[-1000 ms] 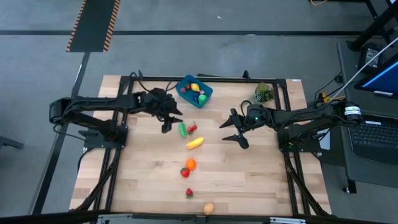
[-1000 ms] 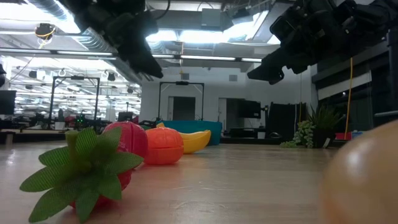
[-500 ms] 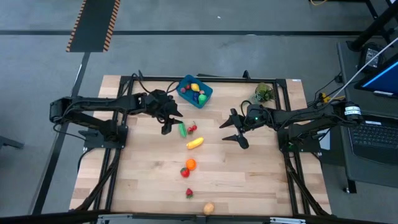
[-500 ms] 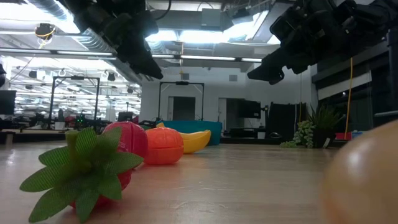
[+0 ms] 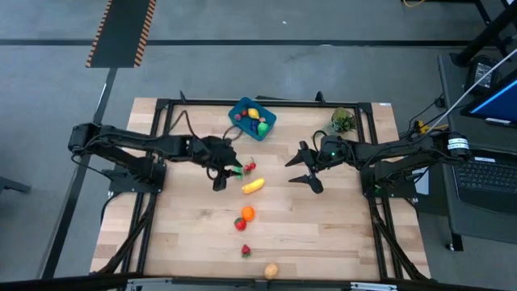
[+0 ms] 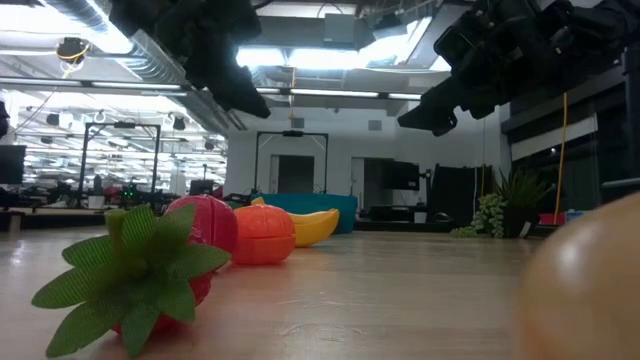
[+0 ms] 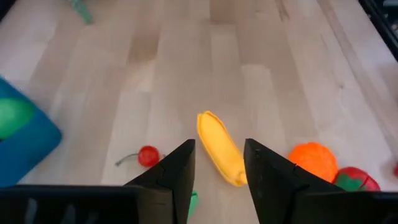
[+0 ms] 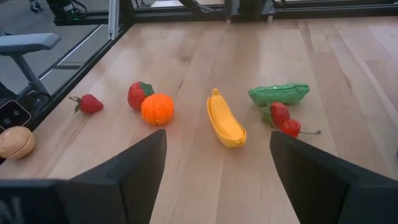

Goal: Pick and placing Produce into tupperware
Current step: Put the yellow banana into the blue bin

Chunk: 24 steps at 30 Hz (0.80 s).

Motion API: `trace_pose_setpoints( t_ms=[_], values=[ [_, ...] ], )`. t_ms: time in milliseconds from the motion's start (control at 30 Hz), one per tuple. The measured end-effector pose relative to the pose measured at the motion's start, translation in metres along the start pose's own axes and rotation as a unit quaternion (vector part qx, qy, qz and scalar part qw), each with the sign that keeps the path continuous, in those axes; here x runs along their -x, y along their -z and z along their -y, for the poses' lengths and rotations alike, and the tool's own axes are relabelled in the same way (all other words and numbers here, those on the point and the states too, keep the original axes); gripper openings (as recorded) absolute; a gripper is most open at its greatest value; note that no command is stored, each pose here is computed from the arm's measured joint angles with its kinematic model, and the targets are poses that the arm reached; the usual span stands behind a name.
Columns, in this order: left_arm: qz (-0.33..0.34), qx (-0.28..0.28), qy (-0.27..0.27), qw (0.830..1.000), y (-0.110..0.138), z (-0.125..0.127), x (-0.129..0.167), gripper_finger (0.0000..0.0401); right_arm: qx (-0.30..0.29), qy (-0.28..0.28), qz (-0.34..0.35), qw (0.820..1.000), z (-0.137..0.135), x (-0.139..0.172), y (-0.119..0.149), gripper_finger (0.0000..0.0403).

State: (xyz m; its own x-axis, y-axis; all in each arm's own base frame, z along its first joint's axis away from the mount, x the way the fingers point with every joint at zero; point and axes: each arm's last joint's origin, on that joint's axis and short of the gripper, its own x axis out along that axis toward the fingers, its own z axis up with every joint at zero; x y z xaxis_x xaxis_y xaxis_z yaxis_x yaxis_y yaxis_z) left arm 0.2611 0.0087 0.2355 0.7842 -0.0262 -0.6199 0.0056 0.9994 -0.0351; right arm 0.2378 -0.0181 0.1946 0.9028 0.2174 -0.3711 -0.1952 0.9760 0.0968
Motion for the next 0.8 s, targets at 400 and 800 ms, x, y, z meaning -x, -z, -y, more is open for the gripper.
trace_pose_setpoints(
  t_ms=[400,800],
  values=[
    [-0.060,0.035,0.002,0.998,-0.017,0.018,-0.035,0.0127,0.000,0.000,0.000,1.000,0.000,0.000,0.000,0.0288],
    [-0.190,0.030,-0.001,0.981,-0.027,0.028,-0.085,0.0127,-0.003,-0.001,-0.009,1.000,0.000,0.000,0.002,0.0288]
  ],
)
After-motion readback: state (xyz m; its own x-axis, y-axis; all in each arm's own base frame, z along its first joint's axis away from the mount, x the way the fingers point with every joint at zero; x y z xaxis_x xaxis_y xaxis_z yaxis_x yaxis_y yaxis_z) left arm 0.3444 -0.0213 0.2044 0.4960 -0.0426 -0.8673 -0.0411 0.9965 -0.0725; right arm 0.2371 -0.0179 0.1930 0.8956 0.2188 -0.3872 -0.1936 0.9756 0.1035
